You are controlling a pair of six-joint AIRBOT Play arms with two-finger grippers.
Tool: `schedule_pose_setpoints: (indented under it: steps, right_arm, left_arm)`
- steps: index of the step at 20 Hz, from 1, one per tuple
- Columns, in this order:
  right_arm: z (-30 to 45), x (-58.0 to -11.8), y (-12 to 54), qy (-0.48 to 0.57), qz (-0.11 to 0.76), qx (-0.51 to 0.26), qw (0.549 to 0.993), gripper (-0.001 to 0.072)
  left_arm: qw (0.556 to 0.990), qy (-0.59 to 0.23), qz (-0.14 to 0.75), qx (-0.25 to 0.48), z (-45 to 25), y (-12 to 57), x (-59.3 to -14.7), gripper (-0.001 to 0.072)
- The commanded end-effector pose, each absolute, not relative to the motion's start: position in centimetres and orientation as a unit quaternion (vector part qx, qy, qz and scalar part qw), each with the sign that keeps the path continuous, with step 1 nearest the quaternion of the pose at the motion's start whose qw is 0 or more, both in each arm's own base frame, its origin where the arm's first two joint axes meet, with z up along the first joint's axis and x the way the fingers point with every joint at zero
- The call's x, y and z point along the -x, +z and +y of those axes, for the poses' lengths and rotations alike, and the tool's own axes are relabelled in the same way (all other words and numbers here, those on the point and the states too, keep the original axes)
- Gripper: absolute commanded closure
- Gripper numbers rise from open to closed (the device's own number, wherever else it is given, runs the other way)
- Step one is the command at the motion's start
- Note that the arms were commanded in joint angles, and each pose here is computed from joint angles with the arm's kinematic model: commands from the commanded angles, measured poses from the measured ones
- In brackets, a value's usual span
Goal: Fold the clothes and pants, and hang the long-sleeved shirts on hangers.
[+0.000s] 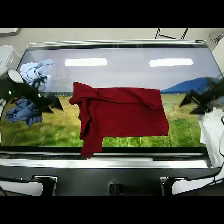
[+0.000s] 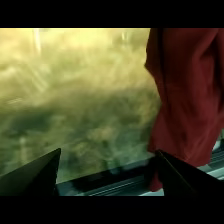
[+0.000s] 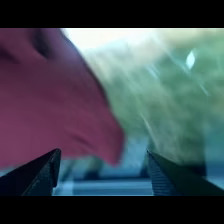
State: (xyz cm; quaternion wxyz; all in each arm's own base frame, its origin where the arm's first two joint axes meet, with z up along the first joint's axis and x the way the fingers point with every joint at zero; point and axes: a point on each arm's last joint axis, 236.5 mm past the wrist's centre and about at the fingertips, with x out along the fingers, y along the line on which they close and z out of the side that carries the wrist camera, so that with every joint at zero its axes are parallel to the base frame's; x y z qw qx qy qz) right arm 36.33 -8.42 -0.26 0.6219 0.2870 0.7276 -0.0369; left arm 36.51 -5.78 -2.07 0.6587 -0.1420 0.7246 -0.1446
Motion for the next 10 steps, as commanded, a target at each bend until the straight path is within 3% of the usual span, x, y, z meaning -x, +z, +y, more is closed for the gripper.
schedule_pose_setpoints:
  steps: [1,4,10]
  right_arm:
    - [-6.6,-31.5,-3.3,-0.008,0.751,-0.300,0.589,0.0080]
    - [-5.4,-30.3,-4.7,0.001,0.761,-0.314,0.567,0.0079]
    - [-5.6,-30.9,-4.9,0.006,0.753,-0.309,0.580,0.0080]
  left_arm:
    - [0.653,-0.193,0.712,0.173,-11.7,-6.3,-30.5,0.0104]
    - [0.637,-0.226,0.718,0.165,-16.0,-8.9,-27.1,0.0125]
    - [0.654,-0.229,0.706,0.145,-17.6,-10.0,-27.6,0.0125]
